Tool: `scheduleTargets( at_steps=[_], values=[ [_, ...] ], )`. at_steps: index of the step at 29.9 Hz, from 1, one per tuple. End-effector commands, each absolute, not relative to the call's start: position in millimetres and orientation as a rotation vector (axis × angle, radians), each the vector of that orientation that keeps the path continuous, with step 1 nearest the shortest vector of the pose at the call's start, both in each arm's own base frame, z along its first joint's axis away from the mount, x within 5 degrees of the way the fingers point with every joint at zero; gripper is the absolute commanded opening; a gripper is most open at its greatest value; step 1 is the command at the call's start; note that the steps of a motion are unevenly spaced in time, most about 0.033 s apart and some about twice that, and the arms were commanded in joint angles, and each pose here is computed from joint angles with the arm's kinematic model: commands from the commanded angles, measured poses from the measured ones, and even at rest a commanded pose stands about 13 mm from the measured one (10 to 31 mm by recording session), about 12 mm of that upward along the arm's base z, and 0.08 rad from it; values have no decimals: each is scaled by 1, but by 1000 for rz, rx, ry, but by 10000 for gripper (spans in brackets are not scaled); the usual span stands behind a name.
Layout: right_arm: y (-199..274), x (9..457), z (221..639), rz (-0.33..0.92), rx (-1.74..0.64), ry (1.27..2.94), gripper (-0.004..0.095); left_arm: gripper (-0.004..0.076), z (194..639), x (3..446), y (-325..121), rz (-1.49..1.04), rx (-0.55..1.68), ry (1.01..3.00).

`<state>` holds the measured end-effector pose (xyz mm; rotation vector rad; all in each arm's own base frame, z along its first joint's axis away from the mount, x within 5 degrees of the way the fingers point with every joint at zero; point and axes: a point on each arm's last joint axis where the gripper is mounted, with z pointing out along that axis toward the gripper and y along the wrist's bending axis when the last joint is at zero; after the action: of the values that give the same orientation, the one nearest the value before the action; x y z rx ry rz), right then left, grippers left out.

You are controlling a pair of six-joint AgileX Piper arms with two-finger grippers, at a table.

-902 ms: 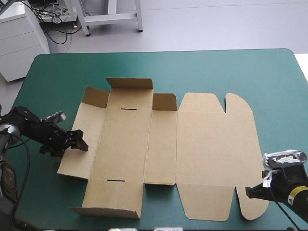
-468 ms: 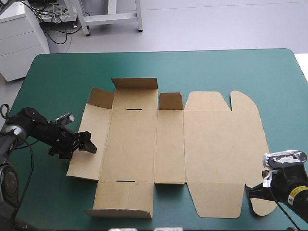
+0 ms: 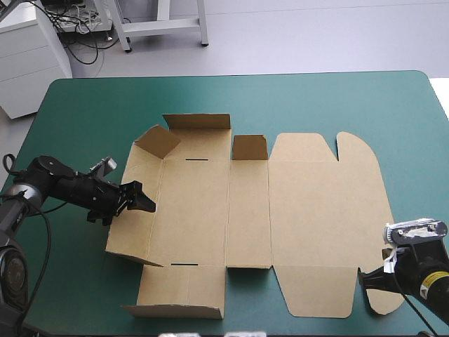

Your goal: Fold the box

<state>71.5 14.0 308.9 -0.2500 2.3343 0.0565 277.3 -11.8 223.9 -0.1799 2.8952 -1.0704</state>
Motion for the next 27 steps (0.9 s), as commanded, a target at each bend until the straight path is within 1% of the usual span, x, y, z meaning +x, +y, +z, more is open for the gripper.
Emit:
scheduleTargets(
  at_steps=[1,7,10,11,13,16,17,23,27],
  values=[
    [14,76,319,47,-247,2263,-4,497,240,264,-24,-1167,-92,2938],
    [14,76,319,60,-240,2266,-4,487,245,257,-31,-1142,-63,2953],
    [15,76,319,62,-240,2267,-4,426,250,254,-31,-1130,-74,2942],
    [15,76,319,62,-240,2267,-4,381,251,253,-31,-1120,-70,2942],
    [15,76,319,62,-240,2267,-4,259,254,251,-31,-1098,-63,2942],
    [15,75,319,66,-237,2268,-4,2,254,250,-30,-1094,-67,2942],
    [15,75,319,66,-237,2268,-4,-28,254,250,-31,-1096,-68,2941],
    [15,75,319,74,-231,2270,-4,-32,254,250,-30,-1096,-82,2945],
    [15,75,319,73,-231,2272,-4,-32,262,255,-26,-996,11,2940]
  ],
)
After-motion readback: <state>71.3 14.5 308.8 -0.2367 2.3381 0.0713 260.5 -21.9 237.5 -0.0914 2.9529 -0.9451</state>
